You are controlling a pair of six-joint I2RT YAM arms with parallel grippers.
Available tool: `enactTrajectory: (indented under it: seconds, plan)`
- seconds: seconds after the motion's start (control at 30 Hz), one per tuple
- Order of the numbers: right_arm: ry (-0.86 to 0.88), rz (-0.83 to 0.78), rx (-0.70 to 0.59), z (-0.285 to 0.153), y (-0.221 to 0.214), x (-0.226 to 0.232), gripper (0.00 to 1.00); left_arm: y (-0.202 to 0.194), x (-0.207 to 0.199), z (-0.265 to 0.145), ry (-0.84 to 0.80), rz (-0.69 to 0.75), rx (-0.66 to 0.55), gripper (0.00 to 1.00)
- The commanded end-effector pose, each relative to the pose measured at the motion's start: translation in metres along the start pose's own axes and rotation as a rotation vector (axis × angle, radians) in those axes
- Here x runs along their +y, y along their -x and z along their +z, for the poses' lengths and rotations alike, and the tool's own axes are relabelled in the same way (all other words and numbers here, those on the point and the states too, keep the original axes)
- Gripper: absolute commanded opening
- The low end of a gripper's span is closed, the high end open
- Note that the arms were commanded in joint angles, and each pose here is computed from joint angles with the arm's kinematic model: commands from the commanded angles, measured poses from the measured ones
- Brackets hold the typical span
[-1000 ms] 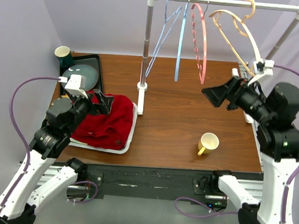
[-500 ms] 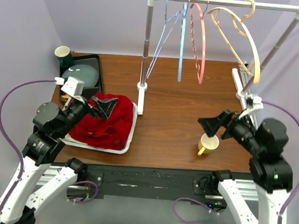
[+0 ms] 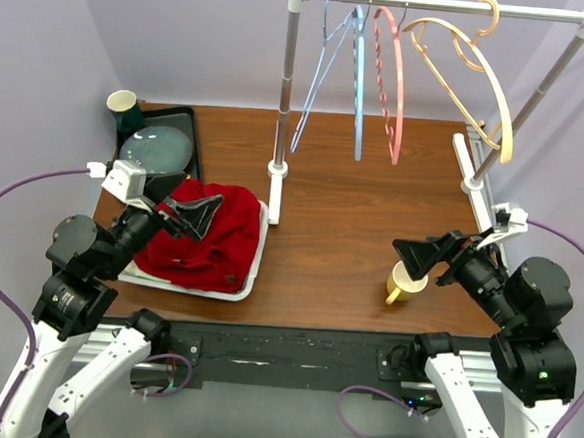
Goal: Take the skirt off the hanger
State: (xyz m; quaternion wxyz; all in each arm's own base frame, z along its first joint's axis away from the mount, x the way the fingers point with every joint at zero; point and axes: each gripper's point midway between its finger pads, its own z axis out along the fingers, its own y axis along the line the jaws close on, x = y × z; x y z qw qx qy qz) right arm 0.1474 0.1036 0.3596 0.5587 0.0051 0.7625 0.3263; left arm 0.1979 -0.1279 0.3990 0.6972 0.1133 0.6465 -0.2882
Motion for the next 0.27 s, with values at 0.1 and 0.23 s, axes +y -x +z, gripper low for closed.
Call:
enactTrajectory:
  seconds: [0.1, 0.23]
  plan:
    - [0.019, -0.015, -0.088, -0.0109, 0.0298, 0.0163, 0.99, 0.0028, -0.0058, -0.0028, -0.026, -0.017, -0.014, 1.0]
    - [0.037, -0.009, -0.095, -0.0085, 0.0329, 0.0196, 0.99, -0.0002, -0.0059, -0.0011, -0.03, -0.023, -0.012, 1.0]
